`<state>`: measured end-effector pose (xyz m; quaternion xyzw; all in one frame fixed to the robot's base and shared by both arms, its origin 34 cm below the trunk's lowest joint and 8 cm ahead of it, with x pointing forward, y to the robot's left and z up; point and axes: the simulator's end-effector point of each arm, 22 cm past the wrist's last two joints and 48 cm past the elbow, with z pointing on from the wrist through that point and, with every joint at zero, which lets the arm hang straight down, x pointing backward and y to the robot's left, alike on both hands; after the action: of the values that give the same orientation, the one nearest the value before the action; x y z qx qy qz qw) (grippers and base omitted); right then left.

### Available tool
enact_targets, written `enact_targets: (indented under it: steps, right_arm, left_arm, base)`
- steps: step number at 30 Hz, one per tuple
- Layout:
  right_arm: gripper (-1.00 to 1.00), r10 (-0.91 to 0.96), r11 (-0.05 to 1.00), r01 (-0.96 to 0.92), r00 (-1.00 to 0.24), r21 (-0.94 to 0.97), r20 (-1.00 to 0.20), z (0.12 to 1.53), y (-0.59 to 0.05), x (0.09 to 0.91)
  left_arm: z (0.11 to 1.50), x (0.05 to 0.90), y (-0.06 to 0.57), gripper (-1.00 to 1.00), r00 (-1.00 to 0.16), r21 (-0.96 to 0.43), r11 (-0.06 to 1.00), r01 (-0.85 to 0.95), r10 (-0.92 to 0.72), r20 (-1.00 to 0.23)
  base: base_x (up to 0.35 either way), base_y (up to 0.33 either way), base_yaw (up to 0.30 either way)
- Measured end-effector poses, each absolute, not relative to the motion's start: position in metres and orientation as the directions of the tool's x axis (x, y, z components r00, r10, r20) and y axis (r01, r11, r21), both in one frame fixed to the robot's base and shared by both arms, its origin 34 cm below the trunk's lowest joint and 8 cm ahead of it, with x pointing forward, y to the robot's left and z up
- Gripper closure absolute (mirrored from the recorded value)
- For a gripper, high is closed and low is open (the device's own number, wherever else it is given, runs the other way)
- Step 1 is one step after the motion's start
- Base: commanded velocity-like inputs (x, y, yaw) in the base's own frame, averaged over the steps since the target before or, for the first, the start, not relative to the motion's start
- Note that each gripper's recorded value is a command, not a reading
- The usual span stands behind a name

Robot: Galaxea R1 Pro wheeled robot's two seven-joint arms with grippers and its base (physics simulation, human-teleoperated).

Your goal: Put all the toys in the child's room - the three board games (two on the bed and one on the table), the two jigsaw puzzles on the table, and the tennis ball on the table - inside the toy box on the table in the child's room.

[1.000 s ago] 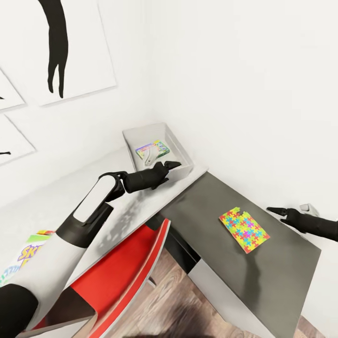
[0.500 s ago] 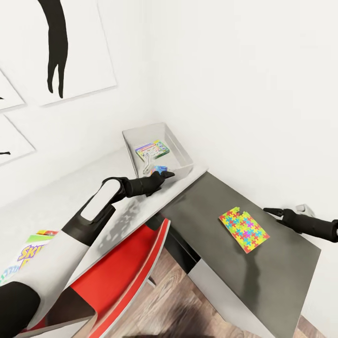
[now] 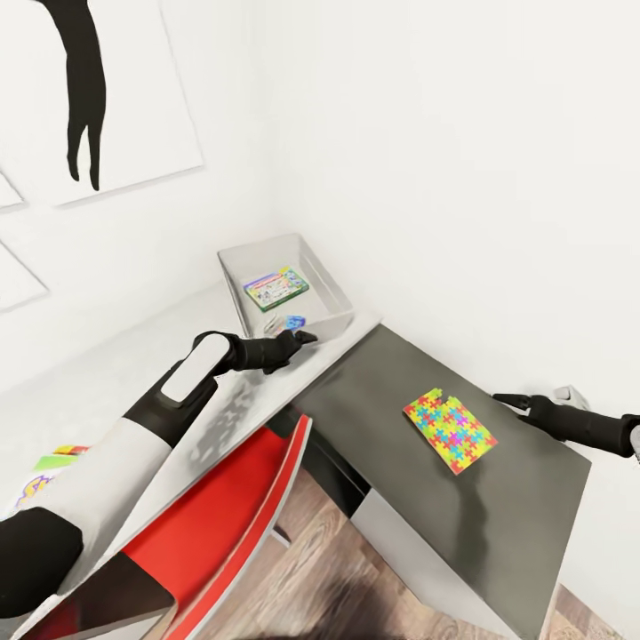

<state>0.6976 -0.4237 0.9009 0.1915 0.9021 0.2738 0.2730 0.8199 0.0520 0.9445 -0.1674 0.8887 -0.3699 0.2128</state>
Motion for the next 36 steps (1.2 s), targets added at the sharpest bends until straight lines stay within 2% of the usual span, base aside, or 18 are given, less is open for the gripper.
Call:
enact_targets:
  steps: [11,36]
  right_arm:
    - [-1.0,0.487,0.779,0.185,-0.781,0.599,-0.392,0.904,-0.42,0.698]
    - [-1.0,0.484,0.78,0.173,-0.776,0.601,-0.405,0.914,-0.419,0.699]
  left_arm:
    - [0.944,0.818,0.061,-1.0,-0.889,-0.696,0.709,-0.114,-0.385,-0.246]
    - [0.957,0.82,0.066,-1.0,-0.892,-0.689,0.719,-0.092,-0.366,-0.263]
  base:
    - [0.0,0.0,-0.243]
    - [0.0,0.0,-0.266]
